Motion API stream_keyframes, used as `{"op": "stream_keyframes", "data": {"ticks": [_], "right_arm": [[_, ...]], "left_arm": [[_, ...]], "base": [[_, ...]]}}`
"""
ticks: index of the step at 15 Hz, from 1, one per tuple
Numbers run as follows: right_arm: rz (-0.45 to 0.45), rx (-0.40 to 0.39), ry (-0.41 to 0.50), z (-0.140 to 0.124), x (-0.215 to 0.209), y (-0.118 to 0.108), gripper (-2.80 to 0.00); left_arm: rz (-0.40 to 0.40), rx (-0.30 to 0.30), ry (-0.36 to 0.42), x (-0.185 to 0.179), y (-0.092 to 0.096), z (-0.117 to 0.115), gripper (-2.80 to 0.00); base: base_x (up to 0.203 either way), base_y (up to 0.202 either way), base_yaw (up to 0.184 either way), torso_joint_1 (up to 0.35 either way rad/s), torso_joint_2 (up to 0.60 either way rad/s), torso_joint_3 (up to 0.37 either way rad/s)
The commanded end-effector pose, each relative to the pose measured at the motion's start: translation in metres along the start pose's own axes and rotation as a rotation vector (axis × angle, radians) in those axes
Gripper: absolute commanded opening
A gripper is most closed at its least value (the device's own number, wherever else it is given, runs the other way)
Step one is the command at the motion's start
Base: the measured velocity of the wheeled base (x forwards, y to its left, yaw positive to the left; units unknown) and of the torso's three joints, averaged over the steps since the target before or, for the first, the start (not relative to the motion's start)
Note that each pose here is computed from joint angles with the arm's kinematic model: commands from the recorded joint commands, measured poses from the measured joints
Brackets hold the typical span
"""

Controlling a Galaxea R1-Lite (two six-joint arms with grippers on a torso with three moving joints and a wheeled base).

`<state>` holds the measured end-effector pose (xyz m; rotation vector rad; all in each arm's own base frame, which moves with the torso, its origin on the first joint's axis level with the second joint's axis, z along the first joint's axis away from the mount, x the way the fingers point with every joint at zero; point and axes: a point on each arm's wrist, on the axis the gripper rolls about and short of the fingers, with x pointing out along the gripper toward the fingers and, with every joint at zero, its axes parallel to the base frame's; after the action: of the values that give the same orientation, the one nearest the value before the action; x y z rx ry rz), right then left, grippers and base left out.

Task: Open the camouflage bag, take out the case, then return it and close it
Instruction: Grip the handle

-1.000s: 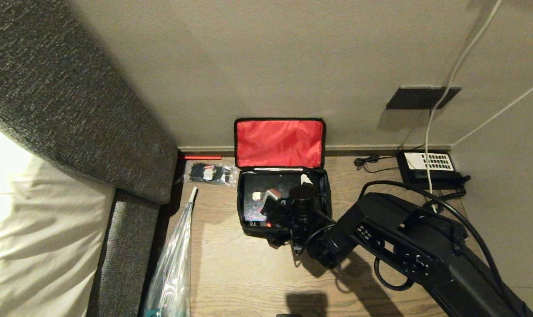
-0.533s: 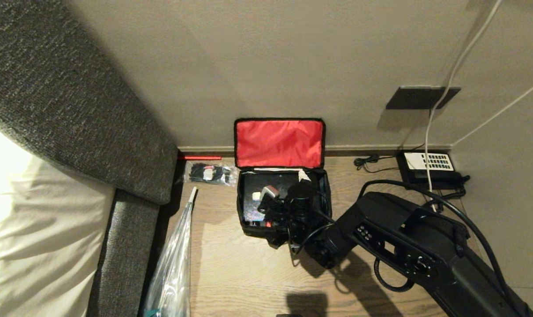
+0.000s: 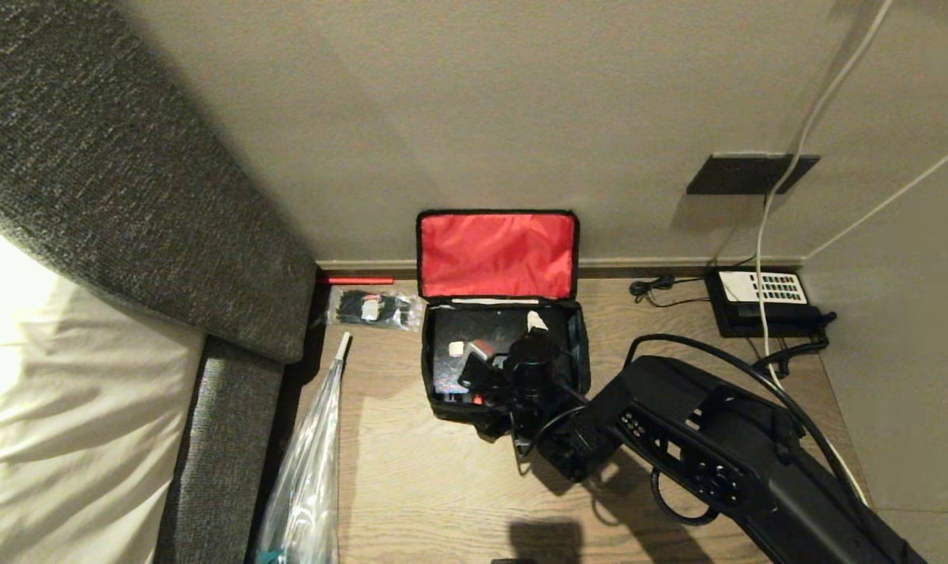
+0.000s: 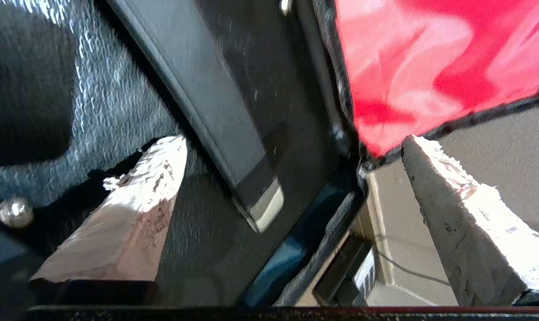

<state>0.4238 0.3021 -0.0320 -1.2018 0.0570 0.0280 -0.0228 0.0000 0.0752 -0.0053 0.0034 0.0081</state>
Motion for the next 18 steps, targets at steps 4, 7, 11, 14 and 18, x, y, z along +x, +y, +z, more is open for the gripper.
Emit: {"op": "stream_keyframes", "data": {"ticks": [4,7,11,14,18], "right_arm": [[-0.132,-0.063,-0.045,0.0,0.012,-0.002,0.0],[-0.188,-0.108,-0.052,0.002,0.016,-0.01,0.0],[-0.194,-0.216,-0.037,0.0,0.018,-0.011,0.0],[-0.206,-0.269,-0.024,0.001,0.019,-0.014,0.0],[-0.251,-0.256,0.05,0.006,0.034,-0.023,0.0]], "left_arm": [[0.002,-0.001,0.001,0.0,0.0,-0.001,-2.8],[0.002,-0.001,0.001,0.0,0.0,-0.001,-2.8],[0.001,-0.001,0.001,0.0,0.0,-0.001,-2.8],[0.001,-0.001,0.001,0.0,0.0,-0.001,-2.8],[0.003,-0.001,0.001,0.0,0.0,0.0,-2.8]], "base": [[0.0,0.0,0.0,0.0,0.0,0.0],[0.0,0.0,0.0,0.0,0.0,0.0],[0.0,0.0,0.0,0.0,0.0,0.0],[0.0,0.0,0.0,0.0,0.0,0.0],[0.0,0.0,0.0,0.0,0.0,0.0]]}}
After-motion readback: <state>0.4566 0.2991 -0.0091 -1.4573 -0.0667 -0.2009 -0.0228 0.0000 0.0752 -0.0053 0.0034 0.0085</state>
